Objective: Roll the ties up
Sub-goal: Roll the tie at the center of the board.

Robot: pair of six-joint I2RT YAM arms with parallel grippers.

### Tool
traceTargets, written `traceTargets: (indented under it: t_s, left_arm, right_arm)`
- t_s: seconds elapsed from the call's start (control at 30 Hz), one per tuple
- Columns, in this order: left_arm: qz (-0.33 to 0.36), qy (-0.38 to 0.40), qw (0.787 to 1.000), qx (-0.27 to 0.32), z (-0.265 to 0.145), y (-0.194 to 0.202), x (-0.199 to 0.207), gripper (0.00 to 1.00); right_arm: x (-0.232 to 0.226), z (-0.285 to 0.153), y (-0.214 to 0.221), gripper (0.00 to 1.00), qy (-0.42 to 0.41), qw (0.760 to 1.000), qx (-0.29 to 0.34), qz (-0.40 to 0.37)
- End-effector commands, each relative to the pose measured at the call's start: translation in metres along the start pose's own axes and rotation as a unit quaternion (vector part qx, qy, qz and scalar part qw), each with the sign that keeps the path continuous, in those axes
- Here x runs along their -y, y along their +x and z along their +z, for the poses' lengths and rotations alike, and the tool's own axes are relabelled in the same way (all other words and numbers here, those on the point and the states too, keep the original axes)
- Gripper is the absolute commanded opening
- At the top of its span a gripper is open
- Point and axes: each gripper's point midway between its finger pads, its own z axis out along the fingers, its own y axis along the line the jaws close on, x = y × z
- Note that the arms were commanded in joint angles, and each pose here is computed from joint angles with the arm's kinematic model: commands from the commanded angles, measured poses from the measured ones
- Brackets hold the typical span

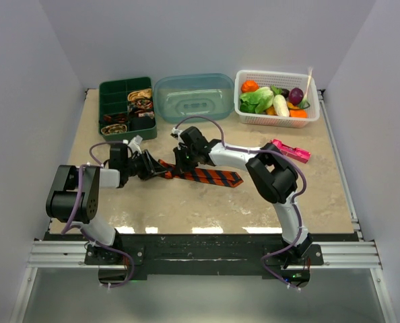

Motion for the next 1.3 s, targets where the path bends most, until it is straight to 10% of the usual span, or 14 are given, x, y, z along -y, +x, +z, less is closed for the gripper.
traceTargets:
  t_s: [0.0, 1.27]
  left_arm:
    - [0.011, 0.036, 0.999, 0.013, -0.003, -0.010, 0.019, 0.31]
    - [0.001, -0.016, 0.999, 0.033, -0.002, -0.029, 0.005, 0.00]
  right_arm:
    - [0.022, -0.009, 0.013, 0.00, 0.052, 0.998, -0.014, -0.018]
    - [-0.015, -0.036, -0.036, 0.00, 0.006, 0.999, 0.039, -0.026]
